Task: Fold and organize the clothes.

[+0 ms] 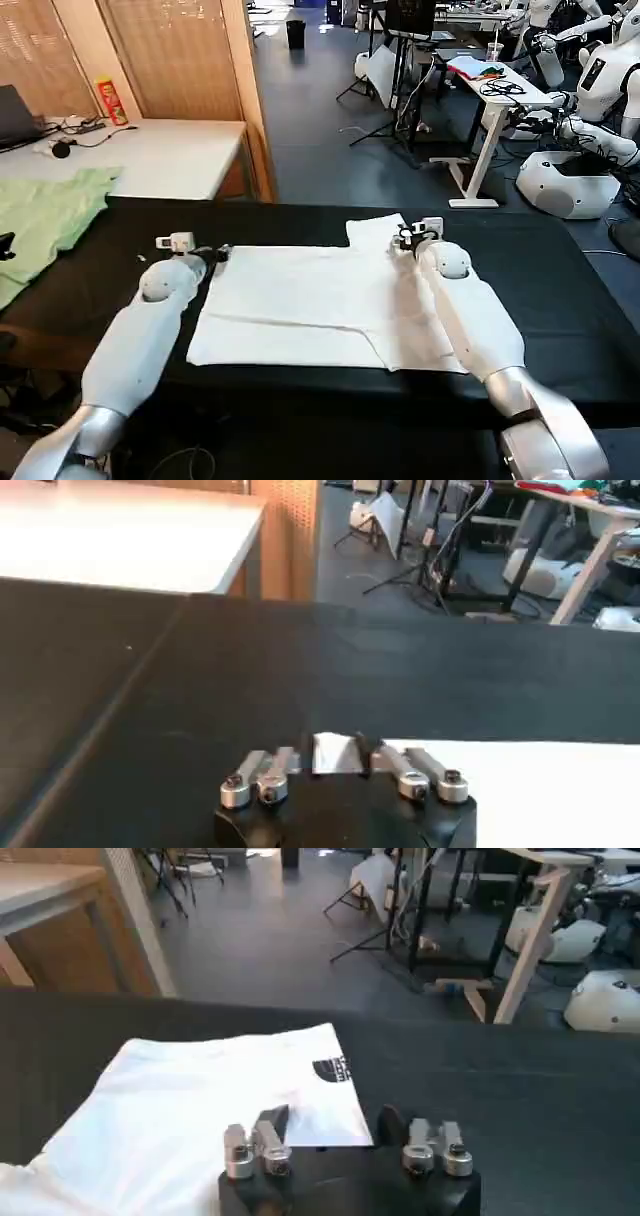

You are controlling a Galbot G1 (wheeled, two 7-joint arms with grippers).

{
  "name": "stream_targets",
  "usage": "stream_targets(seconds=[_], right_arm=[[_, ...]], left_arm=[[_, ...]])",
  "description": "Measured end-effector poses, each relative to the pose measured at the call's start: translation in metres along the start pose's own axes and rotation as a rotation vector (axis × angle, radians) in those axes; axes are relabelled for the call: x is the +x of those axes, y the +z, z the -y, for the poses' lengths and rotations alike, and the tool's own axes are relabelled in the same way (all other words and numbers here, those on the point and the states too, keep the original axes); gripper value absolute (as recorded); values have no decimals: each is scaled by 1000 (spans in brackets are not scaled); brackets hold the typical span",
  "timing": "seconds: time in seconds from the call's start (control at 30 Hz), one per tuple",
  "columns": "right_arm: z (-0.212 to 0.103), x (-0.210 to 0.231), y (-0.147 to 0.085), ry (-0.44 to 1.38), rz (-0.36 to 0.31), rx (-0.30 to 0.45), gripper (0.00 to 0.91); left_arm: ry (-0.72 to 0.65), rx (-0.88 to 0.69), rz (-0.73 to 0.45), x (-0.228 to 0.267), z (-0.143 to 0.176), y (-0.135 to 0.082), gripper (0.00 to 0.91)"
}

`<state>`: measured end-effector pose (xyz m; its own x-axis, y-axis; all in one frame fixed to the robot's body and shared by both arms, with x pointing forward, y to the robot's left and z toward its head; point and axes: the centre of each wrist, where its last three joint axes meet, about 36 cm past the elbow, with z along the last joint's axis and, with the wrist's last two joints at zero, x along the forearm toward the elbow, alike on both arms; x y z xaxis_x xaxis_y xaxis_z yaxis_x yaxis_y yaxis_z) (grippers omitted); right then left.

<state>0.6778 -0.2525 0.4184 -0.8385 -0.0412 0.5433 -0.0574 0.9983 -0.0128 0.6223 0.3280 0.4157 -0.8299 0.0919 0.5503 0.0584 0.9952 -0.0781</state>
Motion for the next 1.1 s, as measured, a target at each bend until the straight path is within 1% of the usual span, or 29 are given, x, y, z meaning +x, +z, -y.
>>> stream_targets(seconds=[0.03,0.1,0.13,0.17,0.23,0.3,0.47,0.67,0.77,0.93,1.0,1.1], right_arm=[[0,0,0,0,0,-2,185],[2,1,1,0,4,-5,156],[2,1,2,0,10,-5,98],[3,1,3,-3,19,-5,78],[5,3,5,-10,35,-5,68],[8,5,7,-18,71,-1,59],[14,18,5,-33,158,-1,59],[28,53,6,-52,215,-11,59],[37,77,8,-67,232,-9,59],[51,120,19,-98,251,28,59],[56,136,26,-106,251,47,59],[60,158,35,-112,241,79,59]], left_arm=[[1,-3,1,0,0,0,185],[4,-8,3,0,2,0,176],[4,-10,4,0,2,0,176],[4,-11,5,0,2,0,176],[5,-13,9,1,3,-1,166],[6,-16,15,2,2,-3,166],[13,-19,31,10,1,-3,166],[20,-7,67,33,-4,-10,166],[26,-7,89,50,-8,-13,166],[46,-36,136,86,-11,-16,166],[48,-61,152,102,-12,-13,166],[53,-95,154,123,-13,-2,166]])
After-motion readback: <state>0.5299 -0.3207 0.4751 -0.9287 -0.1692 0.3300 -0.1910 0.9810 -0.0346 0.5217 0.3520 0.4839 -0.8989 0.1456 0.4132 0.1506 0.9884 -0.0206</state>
